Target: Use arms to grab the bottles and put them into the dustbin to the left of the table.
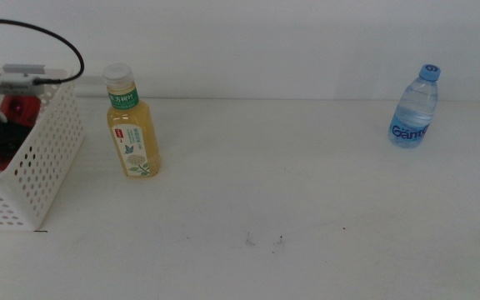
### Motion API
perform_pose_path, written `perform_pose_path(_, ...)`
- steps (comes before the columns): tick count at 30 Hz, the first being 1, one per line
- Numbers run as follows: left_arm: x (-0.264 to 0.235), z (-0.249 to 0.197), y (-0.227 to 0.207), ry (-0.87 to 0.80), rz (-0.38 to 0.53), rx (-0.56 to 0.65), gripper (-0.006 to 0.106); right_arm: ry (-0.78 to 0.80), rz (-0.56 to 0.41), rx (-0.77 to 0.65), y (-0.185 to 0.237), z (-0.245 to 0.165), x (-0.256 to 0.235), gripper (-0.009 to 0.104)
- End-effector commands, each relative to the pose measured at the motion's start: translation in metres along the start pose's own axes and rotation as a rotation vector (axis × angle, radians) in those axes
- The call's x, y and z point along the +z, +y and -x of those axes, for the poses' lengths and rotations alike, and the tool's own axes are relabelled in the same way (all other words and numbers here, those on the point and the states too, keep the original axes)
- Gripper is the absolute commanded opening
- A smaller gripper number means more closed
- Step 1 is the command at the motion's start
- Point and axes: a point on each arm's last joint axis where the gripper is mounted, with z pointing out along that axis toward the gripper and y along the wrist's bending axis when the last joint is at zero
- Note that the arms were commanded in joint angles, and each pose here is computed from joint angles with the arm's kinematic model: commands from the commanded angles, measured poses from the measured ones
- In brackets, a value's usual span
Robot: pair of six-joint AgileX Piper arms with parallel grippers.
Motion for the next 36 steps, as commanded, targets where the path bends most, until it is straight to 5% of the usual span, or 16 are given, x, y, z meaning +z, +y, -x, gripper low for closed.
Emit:
perform_pose_path(1, -0.003, 0.005, 0.001, -0.031, 0.007, 0.0, 0.047, -0.014, -0.009, -0.015, -0.001, 0.0, 0.0, 0.072)
perform_pose_path(7, -0.011, 0.003, 0.0, -0.018, 0.019, 0.004, 0.094, -0.014, -0.009, -0.015, -0.001, 0.0, 0.0, 0.072)
perform_pose_path(16, -0.115, -0.012, -0.025, -0.147, 0.079, -0.051, 0.094, -0.014, -0.009, -0.015, -0.001, 0.0, 0.0, 0.072)
perform_pose_path(24, -0.189, -0.075, -0.116, -0.451, 0.21, -0.002, 0.094, -0.014, -0.009, -0.015, -0.001, 0.0, 0.0, 0.072)
perform_pose_path(30, -0.205, -0.138, -0.182, -0.773, 0.06, 0.065, 0.094, -0.014, -0.009, -0.015, -0.001, 0.0, 0.0, 0.072)
perform_pose_path(36, -0.166, -0.196, -0.201, -0.947, -0.054, 0.116, 0.094, -0.014, -0.009, -0.015, -0.001, 0.0, 0.0, 0.072)
